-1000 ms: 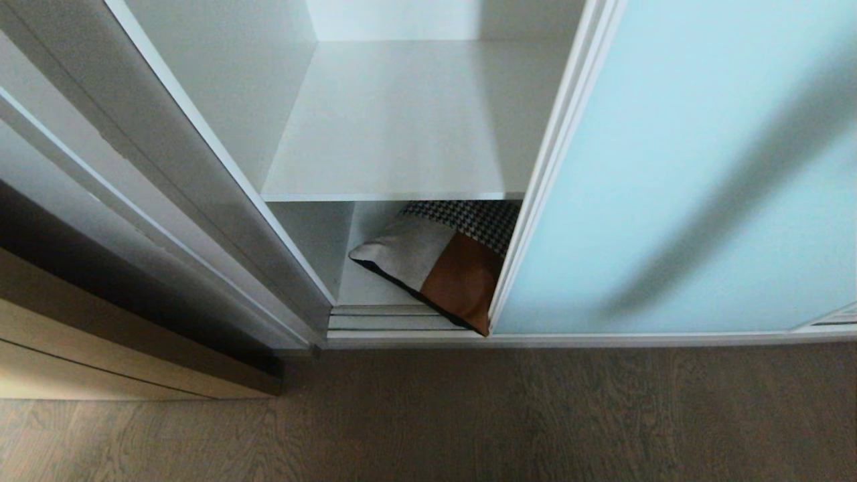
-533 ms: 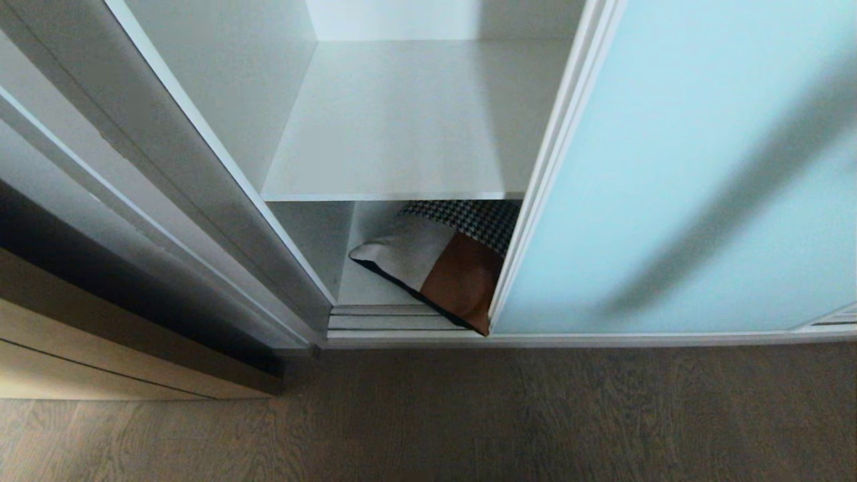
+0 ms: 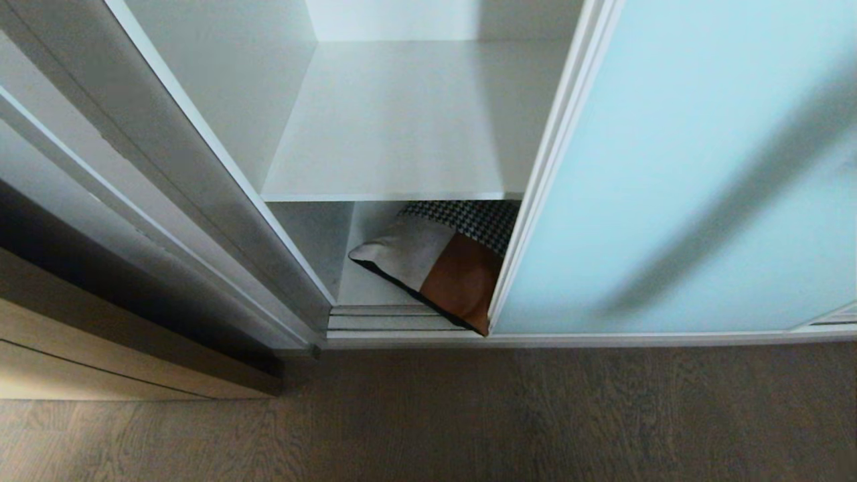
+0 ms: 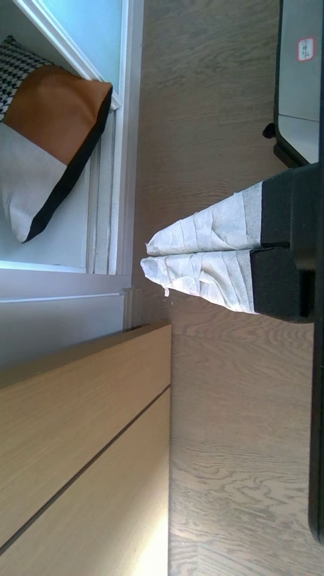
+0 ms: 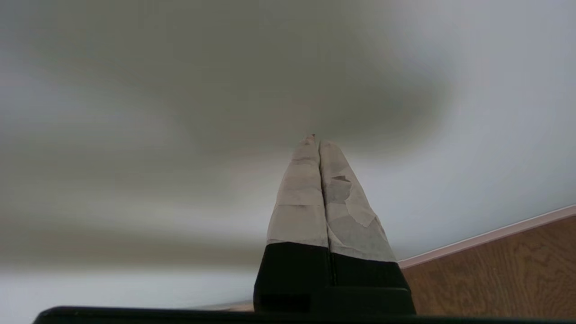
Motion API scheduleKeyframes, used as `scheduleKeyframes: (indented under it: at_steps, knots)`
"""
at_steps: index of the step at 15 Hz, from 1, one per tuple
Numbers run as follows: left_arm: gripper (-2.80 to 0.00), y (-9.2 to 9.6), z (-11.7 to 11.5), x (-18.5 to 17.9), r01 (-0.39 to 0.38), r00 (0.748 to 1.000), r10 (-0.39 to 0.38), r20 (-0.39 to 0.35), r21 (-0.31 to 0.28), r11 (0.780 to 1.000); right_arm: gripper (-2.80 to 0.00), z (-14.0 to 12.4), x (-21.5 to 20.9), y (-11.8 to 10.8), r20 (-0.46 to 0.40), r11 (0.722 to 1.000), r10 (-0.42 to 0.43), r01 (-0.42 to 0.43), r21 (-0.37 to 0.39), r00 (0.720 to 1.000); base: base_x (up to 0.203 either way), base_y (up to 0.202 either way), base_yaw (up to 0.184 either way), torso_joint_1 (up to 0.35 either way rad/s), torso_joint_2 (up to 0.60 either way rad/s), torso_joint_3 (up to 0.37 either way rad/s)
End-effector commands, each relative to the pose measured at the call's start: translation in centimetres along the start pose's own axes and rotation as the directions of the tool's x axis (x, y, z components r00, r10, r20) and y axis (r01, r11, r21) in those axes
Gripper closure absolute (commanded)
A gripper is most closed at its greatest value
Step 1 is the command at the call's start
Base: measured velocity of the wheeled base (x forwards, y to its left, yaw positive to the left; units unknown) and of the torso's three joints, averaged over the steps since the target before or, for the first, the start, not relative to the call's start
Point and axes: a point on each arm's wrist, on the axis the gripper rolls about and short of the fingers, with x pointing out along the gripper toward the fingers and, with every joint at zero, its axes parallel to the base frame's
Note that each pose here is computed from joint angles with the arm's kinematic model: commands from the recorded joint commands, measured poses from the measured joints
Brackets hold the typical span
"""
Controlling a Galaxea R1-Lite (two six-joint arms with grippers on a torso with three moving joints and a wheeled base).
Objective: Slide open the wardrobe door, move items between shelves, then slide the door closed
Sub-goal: Close the door
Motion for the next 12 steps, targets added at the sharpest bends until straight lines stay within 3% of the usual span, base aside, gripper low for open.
scheduleKeyframes:
  at_steps: [1,5,12]
  knots:
    - [0.00,0.0,0.0,0.0,-0.001,1.000,0.001,-0.003,-0.001,1.000,0.00,-0.7,0.9,0.1,-0.018,1.000,0.007,-0.007,0.016,1.000,0.000,0.000,0.000,0.000,0.00,0.000]
    - [0.00,0.0,0.0,0.0,0.001,1.000,-0.001,-0.003,-0.001,1.000,0.00,-1.7,1.6,0.8,-0.048,0.999,0.037,-0.036,0.026,0.998,0.000,0.000,0.000,0.000,0.00,0.000]
    - [0.00,0.0,0.0,0.0,-0.001,1.000,0.001,-0.003,-0.001,1.000,0.00,-4.4,-1.2,6.5,-0.118,0.976,0.216,-0.215,0.021,0.969,0.000,0.000,0.000,0.000,0.00,0.000]
